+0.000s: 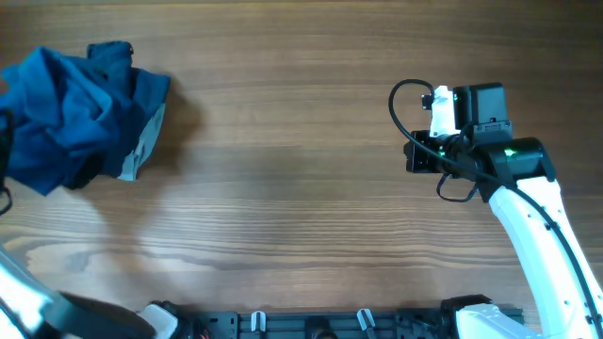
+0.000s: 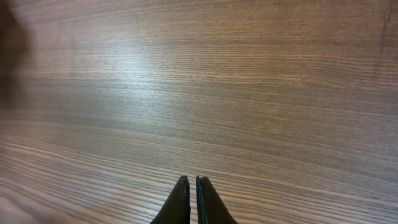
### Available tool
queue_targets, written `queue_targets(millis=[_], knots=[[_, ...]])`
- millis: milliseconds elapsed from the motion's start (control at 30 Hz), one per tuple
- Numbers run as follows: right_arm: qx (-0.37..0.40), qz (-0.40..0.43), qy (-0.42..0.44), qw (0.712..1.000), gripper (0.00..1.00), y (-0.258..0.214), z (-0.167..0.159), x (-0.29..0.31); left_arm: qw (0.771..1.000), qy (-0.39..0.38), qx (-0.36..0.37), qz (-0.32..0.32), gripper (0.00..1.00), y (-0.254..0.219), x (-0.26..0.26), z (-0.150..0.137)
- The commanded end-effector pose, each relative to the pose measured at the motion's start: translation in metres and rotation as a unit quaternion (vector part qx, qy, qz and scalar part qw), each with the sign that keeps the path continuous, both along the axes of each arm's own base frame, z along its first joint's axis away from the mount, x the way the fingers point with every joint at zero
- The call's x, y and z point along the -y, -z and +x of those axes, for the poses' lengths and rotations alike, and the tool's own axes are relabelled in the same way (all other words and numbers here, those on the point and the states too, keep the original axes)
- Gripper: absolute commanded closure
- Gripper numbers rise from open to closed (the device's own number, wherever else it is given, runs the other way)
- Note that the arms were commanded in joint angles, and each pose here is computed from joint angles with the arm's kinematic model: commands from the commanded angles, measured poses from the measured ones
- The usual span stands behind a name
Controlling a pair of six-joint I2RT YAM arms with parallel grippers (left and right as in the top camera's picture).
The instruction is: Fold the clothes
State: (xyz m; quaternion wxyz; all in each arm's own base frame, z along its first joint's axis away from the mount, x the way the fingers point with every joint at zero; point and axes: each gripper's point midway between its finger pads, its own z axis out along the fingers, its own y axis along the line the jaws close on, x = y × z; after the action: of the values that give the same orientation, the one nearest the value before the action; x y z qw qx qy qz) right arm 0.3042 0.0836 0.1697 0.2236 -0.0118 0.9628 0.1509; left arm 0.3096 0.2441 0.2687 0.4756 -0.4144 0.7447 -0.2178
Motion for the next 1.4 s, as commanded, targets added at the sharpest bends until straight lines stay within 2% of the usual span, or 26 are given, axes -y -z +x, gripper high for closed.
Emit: queue_targets(millis=[0,100,200,300,333,433,500,533,600,700,733,867,1000,1033,1133,1200,1267,1367], knots=[[0.014,0.001,-0.012,1.000,0.94,-0.007,0.004,-0.003,0.996,0.018,0.060,0.056,0.00,-0.067,0.030,-0.012],[0.017,-0.003,-0.020,1.000,0.94,-0.007,0.004,-0.003,0.996,0.009,0.051,0.072,0.00,-0.070,0.034,-0.019],[0.018,-0.005,-0.023,1.000,0.94,-0.007,0.004,-0.003,0.998,-0.023,0.005,0.056,0.00,-0.048,0.025,-0.026],[0.021,-0.004,-0.022,1.000,0.94,-0.008,0.006,-0.003,0.998,0.000,-0.026,0.052,0.01,-0.026,0.025,-0.023],[0.022,-0.004,-0.022,1.000,0.94,-0.008,0.006,-0.003,0.998,0.013,-0.037,0.058,0.07,-0.019,0.027,-0.021],[0.024,-0.003,-0.021,0.999,0.94,-0.008,0.007,-0.003,0.993,0.014,-0.102,0.050,0.53,0.018,0.025,-0.015],[0.024,-0.003,-0.021,0.999,0.94,-0.009,0.007,-0.003,0.986,0.025,-0.154,0.048,0.84,0.055,0.024,0.004],[0.024,-0.003,-0.021,0.999,0.94,-0.009,0.007,-0.003,0.984,0.046,-0.164,0.052,0.92,0.069,0.027,0.018],[0.024,-0.003,-0.021,1.000,0.94,-0.008,0.007,-0.003,0.976,0.094,-0.193,0.032,0.96,0.113,0.043,0.048],[0.013,-0.002,-0.018,1.000,0.94,-0.006,0.002,-0.002,0.965,0.127,-0.231,-0.002,0.96,0.159,0.059,0.061],[0.011,-0.004,-0.019,1.000,0.94,-0.006,0.001,-0.002,0.963,0.129,-0.235,-0.008,0.88,0.165,0.061,0.063],[0.009,-0.004,-0.020,1.000,0.94,-0.005,0.000,-0.002,0.965,0.131,-0.228,0.001,0.70,0.156,0.064,0.065],[0.018,-0.003,-0.019,1.000,0.94,-0.007,0.004,-0.003,0.973,0.125,-0.189,0.031,0.66,0.108,0.069,0.057],[0.019,-0.003,-0.019,1.000,0.94,-0.008,0.005,-0.003,0.976,0.123,-0.177,0.043,0.60,0.093,0.071,0.054],[0.024,-0.001,-0.019,1.000,0.94,-0.010,0.005,-0.003,0.982,0.116,-0.130,0.078,0.29,0.036,0.087,0.035],[0.035,0.006,-0.022,0.999,0.94,-0.018,0.004,-0.005,0.983,0.127,-0.082,0.100,0.15,-0.003,0.107,0.021],[0.059,0.021,-0.030,0.998,0.92,-0.036,0.004,-0.010,0.982,0.147,-0.031,0.118,0.11,-0.041,0.134,0.002],[0.111,0.029,-0.033,0.993,0.89,-0.071,0.001,-0.010,0.976,0.179,0.017,0.126,0.09,-0.072,0.170,-0.024]])
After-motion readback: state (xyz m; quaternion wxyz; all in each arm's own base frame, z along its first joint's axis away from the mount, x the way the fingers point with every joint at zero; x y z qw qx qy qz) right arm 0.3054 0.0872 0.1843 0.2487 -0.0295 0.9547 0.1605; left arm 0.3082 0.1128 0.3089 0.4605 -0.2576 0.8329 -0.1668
